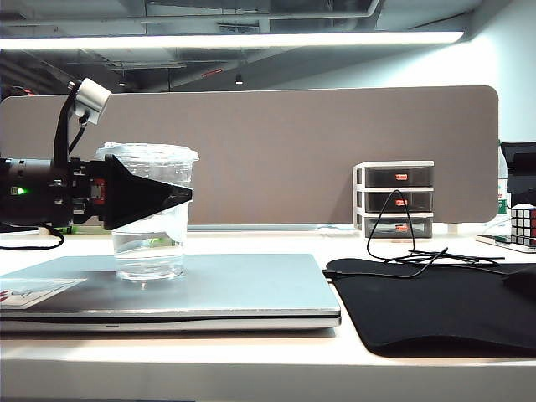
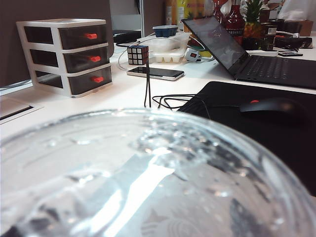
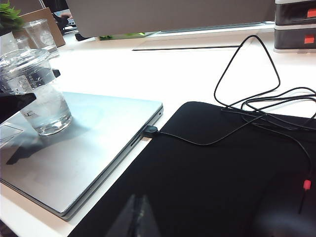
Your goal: Pick up the coffee cup and place it over the laptop.
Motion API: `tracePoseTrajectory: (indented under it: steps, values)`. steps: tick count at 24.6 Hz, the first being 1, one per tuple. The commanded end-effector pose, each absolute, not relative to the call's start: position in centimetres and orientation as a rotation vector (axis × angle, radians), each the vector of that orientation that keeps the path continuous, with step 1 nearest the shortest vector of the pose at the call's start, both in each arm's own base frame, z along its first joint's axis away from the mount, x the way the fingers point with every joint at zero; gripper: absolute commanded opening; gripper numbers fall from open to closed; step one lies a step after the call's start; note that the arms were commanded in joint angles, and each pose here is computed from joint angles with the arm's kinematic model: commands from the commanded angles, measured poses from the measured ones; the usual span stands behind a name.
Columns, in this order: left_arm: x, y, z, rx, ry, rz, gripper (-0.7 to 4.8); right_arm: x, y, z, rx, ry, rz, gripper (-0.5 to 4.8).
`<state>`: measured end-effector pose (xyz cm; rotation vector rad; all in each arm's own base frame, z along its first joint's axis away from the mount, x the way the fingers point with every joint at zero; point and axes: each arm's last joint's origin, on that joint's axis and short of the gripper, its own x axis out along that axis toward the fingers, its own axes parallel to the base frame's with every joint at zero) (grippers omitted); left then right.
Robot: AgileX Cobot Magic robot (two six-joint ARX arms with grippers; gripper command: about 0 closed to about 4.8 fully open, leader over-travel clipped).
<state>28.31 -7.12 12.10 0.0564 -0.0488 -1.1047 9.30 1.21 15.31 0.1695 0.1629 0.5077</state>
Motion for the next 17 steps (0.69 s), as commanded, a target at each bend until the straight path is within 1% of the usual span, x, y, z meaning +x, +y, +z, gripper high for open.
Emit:
tracePoseTrajectory:
  steps: [1, 6, 8, 13, 17]
  values:
    - [28.0, -7.0, 12.1, 0.052, -0.053, -1.11, 4.79, 9.3, 1.2, 15.3, 0.164, 0.155, 0.519, -0.06]
    - [26.9, -6.3, 11.3, 0.033, -0.006, -1.09, 4.79, 9.3, 1.2, 15.3, 0.165, 0.156, 0.52, -0.06]
    - [26.0, -5.3, 11.3, 0.035, 0.004, -1.061, 4.79, 9.3, 1.2, 15.3, 0.165, 0.156, 0.523, -0.06]
    - [25.9, -3.8, 11.4, 0.022, 0.012, -1.006, 4.79, 9.3, 1.2, 15.3, 0.165, 0.156, 0.523, -0.06]
    - [24.3, -2.9, 10.4, -0.009, 0.071, -0.991, 4.79, 9.3, 1.2, 15.3, 0.164, 0.155, 0.523, -0.06]
